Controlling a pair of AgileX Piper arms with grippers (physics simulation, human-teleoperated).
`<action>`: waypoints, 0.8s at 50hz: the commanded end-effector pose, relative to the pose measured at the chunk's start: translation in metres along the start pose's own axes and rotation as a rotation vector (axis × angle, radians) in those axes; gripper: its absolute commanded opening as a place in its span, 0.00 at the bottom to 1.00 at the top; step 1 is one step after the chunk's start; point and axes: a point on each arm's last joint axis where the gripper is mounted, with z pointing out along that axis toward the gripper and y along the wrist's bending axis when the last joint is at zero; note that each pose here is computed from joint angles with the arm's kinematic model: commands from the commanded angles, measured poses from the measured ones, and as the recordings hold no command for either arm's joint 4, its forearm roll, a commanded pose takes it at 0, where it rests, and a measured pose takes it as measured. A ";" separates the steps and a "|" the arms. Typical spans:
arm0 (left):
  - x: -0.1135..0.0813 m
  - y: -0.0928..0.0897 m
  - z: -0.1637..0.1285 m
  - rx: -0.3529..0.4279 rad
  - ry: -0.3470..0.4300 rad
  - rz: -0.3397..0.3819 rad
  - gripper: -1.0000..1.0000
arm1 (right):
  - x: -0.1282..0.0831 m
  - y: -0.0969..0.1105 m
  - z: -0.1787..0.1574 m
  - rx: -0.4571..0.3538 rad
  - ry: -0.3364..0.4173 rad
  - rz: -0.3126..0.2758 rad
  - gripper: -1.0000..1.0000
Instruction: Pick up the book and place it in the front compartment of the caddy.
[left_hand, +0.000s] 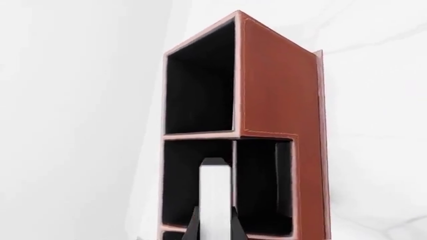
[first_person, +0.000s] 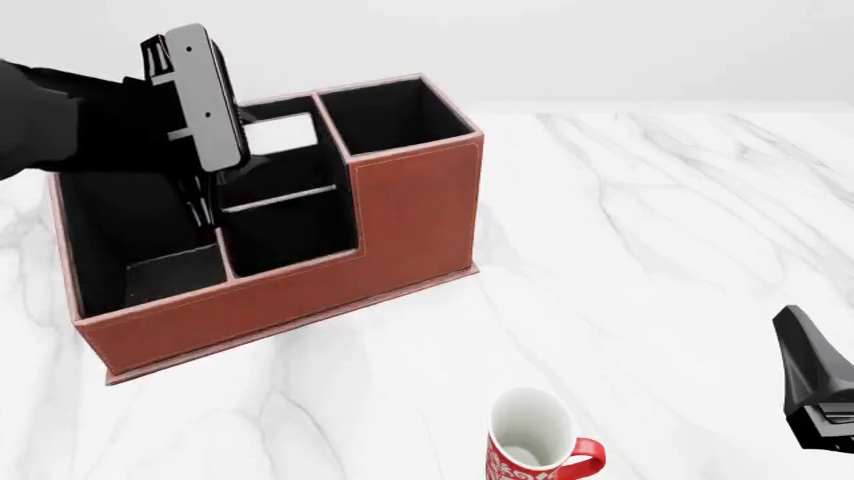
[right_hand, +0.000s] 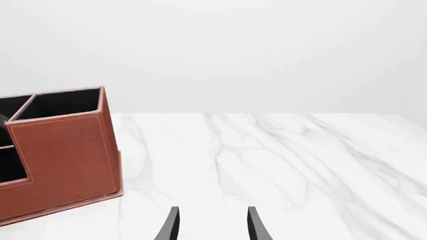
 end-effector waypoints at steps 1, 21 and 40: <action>0.004 0.014 -0.006 -0.074 0.002 0.013 0.00 | 0.000 0.000 0.000 0.004 -0.002 -0.001 1.00; 0.004 0.017 0.012 -0.066 0.009 -0.023 0.00 | 0.000 0.000 0.000 0.004 -0.002 -0.002 1.00; 0.010 0.016 0.024 -0.066 0.023 -0.011 0.00 | 0.000 0.000 0.000 0.004 -0.002 -0.001 1.00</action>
